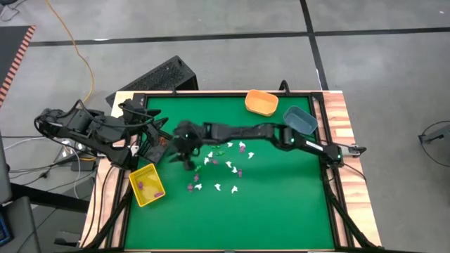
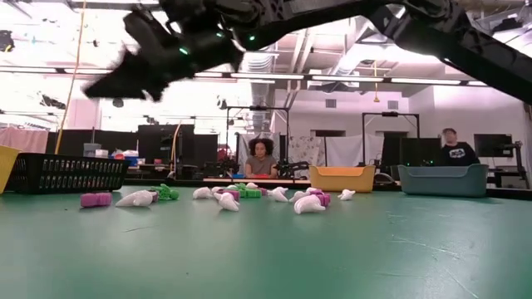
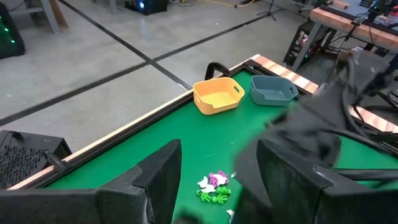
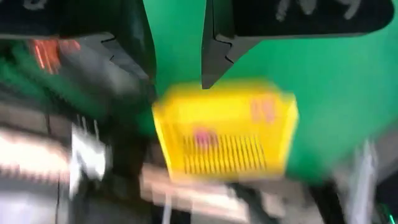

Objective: Sort Halloween decoration
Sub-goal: Put the pink skeleton toy into the yellow bin

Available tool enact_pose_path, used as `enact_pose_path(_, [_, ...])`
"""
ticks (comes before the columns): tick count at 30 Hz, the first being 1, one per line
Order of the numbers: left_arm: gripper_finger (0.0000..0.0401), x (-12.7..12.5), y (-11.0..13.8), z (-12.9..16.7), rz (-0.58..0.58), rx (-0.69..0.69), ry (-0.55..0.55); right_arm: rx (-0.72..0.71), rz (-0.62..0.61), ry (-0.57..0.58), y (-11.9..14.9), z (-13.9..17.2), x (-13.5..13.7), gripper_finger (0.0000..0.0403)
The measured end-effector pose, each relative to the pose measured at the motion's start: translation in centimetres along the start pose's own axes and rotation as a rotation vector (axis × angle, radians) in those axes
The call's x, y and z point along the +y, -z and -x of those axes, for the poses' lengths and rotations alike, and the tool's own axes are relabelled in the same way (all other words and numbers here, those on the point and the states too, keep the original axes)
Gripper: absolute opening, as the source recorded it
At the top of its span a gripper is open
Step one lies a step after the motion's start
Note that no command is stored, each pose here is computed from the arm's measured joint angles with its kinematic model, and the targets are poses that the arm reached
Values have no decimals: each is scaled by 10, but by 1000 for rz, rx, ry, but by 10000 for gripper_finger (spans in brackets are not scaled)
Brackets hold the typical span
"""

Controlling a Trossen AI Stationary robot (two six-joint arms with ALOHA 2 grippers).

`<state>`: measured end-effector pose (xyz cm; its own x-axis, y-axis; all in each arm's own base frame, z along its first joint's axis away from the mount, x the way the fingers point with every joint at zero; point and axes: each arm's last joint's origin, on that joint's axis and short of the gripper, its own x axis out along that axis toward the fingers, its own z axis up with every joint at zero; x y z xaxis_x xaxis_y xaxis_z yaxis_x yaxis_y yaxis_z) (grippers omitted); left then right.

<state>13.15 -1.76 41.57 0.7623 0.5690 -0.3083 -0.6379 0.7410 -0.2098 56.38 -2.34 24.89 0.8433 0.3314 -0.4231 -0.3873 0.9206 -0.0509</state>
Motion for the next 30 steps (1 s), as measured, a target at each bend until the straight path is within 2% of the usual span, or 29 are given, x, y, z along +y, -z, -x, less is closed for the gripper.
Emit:
enact_pose_path(5, [199, 0, 0, 0, 1, -1, 0, 317, -9, 103, 21, 32, -21, 123])
enact_pose_path(8, [199, 0, 0, 0, 0, 0, 0, 485, -90, 124, 43, 49, -39, 123])
enact_pose_path(16, [199, 0, 0, 0, -18, 4, 5, 779, -276, 124, 82, 104, -81, 118])
enact_pose_path(22, [199, 0, 0, 0, -38, 4, 6, 892, -374, 107, 71, 170, -89, 110])
enact_pose_path(24, [199, 0, 0, 0, -47, 4, 6, 892, -398, 116, 68, 188, -89, 106])
enact_pose_path(30, [199, 0, 0, 0, -74, 4, 6, 852, -436, 147, 50, 248, -66, 96])
